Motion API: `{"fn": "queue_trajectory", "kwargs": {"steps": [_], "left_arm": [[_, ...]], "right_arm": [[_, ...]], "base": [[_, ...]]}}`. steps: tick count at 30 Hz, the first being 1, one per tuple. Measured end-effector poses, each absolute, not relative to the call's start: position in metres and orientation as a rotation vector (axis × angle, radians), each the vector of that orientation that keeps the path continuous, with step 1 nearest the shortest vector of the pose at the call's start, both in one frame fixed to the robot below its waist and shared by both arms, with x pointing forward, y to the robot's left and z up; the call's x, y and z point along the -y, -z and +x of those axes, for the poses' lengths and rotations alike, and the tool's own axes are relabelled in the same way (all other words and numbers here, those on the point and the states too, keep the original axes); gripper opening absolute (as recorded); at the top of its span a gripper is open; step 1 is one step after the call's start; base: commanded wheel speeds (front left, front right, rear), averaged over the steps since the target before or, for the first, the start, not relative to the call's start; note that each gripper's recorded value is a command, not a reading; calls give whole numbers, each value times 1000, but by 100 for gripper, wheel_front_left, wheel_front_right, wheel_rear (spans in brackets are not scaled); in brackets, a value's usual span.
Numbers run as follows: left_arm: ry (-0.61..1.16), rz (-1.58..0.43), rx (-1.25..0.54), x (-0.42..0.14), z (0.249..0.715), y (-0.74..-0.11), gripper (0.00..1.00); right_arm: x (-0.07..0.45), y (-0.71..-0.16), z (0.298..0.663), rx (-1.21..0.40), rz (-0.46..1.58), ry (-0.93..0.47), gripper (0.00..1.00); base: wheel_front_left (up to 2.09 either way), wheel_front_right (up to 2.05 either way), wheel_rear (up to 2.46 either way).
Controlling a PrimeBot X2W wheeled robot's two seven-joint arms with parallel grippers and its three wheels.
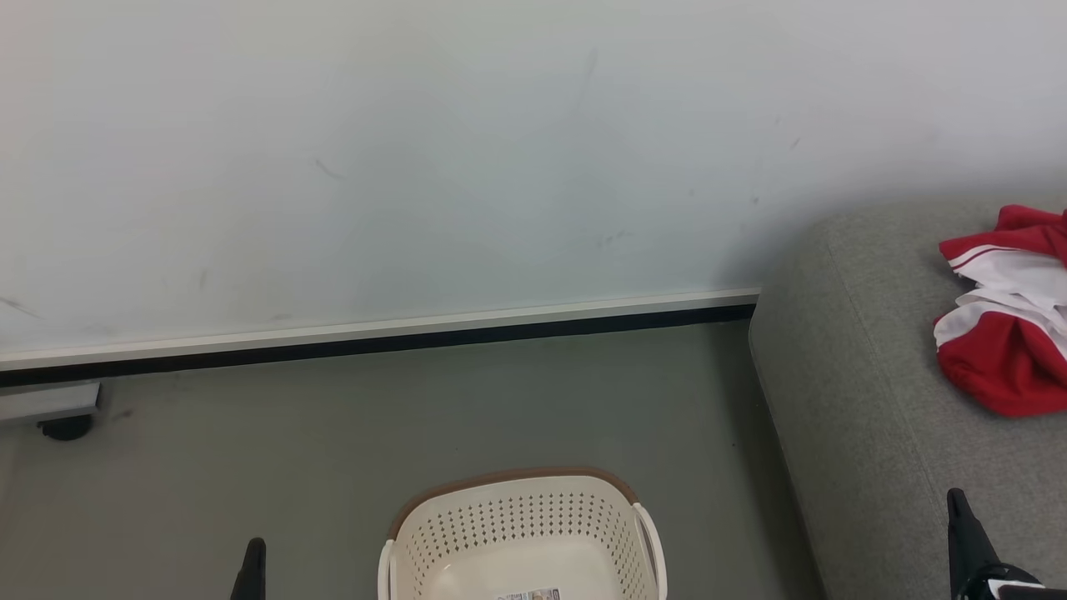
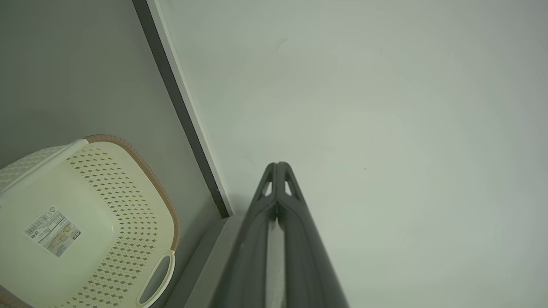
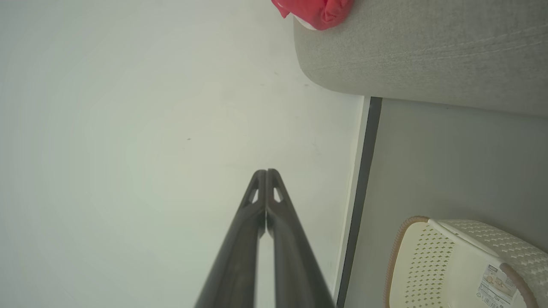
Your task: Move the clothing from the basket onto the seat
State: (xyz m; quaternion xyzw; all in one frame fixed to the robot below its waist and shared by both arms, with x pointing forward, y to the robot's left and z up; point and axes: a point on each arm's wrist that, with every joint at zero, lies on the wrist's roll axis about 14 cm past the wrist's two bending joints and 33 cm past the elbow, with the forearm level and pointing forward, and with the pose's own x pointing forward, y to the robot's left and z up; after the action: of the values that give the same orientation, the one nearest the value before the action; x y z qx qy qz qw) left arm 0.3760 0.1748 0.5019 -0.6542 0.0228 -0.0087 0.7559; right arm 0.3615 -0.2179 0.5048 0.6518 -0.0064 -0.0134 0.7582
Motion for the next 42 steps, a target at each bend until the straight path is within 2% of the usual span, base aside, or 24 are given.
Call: {"fn": "queue_trajectory", "kwargs": {"steps": [20,42], "left_arm": [[32,-1571,-40,-175,383,-505,0],[36,-1573,-37,-175,384,-506,0]], "right_arm": [[226,-505,365,34,1568,41,0],[226,-505,365,35,1574,40,0]], "base": [[0,0,0],[0,0,0]]}}
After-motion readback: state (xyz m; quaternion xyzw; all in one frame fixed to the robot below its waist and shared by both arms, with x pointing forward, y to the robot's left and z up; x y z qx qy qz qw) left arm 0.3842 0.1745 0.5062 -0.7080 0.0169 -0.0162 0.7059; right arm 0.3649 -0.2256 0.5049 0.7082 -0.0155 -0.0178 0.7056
